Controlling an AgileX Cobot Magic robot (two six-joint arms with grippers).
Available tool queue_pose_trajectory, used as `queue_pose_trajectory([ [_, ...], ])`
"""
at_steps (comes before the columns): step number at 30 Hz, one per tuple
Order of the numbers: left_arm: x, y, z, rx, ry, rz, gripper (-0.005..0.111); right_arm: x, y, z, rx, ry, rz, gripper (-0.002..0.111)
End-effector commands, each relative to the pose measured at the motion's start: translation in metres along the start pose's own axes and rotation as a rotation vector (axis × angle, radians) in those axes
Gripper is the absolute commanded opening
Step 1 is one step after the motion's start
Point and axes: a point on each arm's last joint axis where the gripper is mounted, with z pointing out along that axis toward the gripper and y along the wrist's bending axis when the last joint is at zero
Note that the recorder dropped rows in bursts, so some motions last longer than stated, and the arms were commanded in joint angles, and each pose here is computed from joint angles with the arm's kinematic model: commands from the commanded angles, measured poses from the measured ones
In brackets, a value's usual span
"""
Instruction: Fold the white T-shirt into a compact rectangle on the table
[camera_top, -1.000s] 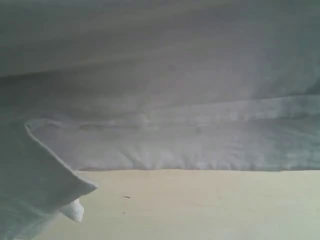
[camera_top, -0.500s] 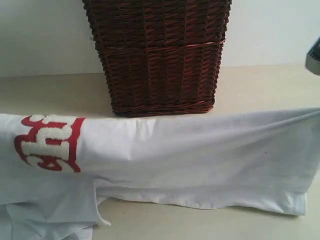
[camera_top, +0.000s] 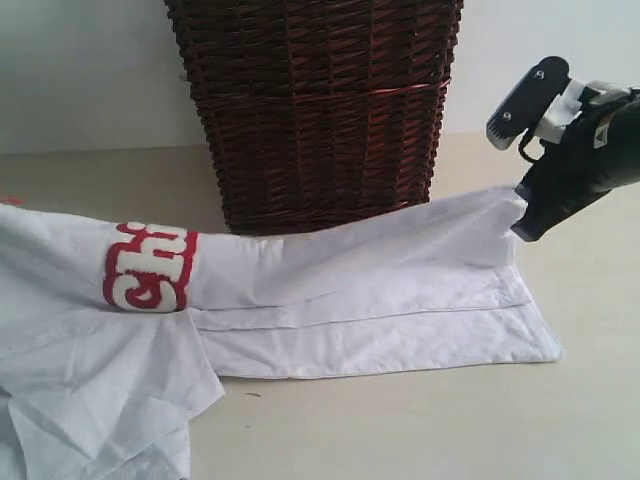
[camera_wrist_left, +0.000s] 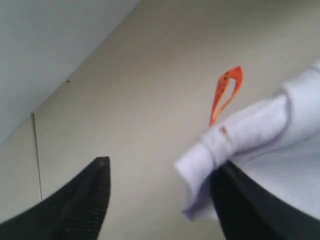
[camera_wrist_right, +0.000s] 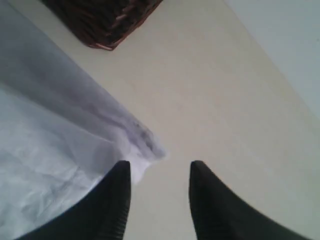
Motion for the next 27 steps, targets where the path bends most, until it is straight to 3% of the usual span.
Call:
queue_pose_trajectory([
  [1,0.003,-0.003,0.02,-0.042,-0.031,0.005,0.071,0.0,0.003,0.018,0.007,-0.036,-0.022,0.049],
  [8,0.006,-0.004,0.024,-0.03,-0.014,-0.01,0.072,0.003,0.005,0.02,-0.009,-0.004,-0.021,0.049],
  [13,0.007,-0.017,0.014,0.092,0.071,-0.097,0.068,0.007,0.007,0.019,-0.032,0.035,0.013,0.049],
  [16,-0.003,-0.038,0.004,0.212,0.116,-0.075,0.055,0.007,0.008,0.018,-0.046,0.046,0.058,0.049],
  [20,-0.018,-0.081,-0.013,0.426,0.187,0.073,0.04,0.005,0.006,0.011,-0.047,0.033,0.107,0.049],
  [23,-0.028,-0.116,-0.03,0.597,0.241,0.142,0.045,0.001,0.004,0.003,-0.042,0.008,0.162,0.049],
  [27,-0.037,-0.162,-0.059,0.847,0.301,0.227,0.061,-0.003,0.002,-0.004,-0.041,-0.025,0.238,0.049],
])
